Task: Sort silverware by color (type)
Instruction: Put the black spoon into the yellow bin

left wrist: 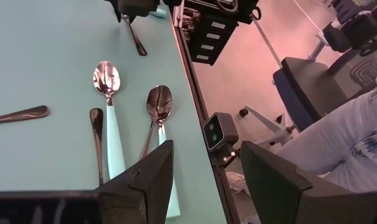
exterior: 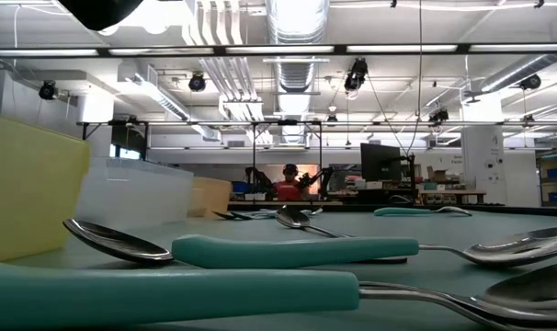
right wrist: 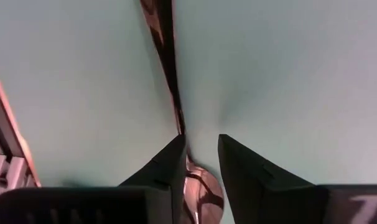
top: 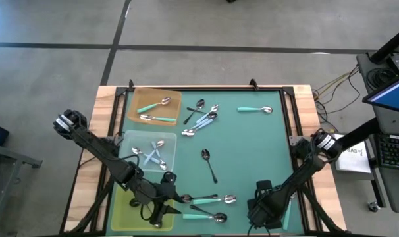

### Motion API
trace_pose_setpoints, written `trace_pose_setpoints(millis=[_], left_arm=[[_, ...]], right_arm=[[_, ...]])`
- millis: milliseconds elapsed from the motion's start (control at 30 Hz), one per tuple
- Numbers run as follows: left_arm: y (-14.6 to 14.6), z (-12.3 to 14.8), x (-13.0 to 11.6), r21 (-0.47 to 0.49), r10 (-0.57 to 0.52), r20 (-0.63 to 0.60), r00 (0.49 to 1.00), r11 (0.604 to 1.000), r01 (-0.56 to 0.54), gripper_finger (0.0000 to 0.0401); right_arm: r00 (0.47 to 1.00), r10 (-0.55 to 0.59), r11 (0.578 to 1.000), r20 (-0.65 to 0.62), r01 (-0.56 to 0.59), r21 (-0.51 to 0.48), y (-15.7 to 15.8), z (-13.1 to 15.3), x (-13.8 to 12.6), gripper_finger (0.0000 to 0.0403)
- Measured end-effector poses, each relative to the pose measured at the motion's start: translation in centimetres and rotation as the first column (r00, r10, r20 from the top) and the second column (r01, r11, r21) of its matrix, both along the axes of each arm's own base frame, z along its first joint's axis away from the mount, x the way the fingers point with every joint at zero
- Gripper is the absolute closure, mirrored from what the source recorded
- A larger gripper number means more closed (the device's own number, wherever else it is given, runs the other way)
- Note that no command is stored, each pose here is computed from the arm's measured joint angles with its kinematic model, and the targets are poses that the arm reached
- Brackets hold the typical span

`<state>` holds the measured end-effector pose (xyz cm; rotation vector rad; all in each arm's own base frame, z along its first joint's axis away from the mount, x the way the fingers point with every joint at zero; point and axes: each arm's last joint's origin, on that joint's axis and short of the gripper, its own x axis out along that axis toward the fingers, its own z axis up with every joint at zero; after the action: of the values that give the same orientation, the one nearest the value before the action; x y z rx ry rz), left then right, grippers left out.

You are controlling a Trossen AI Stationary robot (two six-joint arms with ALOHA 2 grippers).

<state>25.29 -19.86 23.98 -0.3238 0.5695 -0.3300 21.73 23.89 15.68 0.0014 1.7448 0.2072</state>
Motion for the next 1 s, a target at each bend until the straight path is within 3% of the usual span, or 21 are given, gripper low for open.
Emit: trace_pose_setpoints(millis=[433,1000], left_arm=[[0.2,-0.1,0.1,0.017,0.026,0.002,1.000,1.000,-0.026,0.0233],[0.5,-0.1,0.3,0.023,0.037,0.006,0.999,0.999,-0.037,0.0233]], right_arm=[[0.998,0.031,0.998,0.059,-0.035,0.060,1.7,0.1,-0.6,0.0320],[0.996,-0.005,0.999,0.084,0.002,0.044,2.1,0.0,-0.9,0.0321]])
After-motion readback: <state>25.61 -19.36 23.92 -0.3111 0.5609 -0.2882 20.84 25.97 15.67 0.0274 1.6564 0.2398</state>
